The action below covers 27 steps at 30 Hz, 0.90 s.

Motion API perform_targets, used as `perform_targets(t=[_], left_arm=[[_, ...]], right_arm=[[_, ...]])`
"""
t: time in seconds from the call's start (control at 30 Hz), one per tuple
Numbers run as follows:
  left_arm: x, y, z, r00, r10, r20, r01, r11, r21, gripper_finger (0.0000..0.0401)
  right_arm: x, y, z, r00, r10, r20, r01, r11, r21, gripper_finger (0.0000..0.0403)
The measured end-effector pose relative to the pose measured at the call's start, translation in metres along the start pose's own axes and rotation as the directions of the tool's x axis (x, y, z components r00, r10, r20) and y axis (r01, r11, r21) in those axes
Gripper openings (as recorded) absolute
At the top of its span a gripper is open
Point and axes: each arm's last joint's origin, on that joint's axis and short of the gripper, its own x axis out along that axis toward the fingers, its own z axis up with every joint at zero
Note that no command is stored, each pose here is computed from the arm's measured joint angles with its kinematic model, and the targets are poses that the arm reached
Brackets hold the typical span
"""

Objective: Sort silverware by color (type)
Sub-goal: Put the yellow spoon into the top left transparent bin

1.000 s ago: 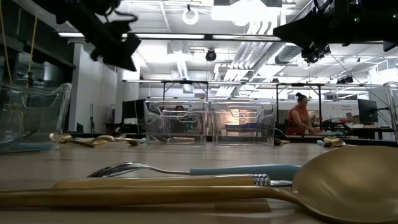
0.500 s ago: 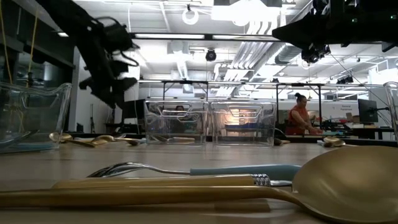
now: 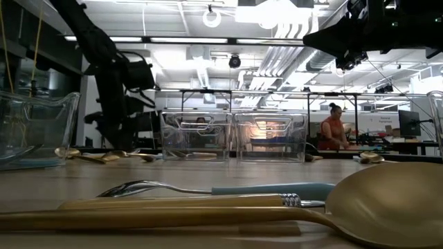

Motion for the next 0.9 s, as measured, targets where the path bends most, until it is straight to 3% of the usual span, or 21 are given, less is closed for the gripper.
perform_targets(t=[0.9], left_arm=[[0.018,-0.003,-0.007,0.993,-0.025,-0.116,0.023,1.000,-0.018,0.0161]], right_arm=[[0.000,0.000,-0.001,1.000,0.000,-0.007,0.000,1.000,0.005,0.0000]])
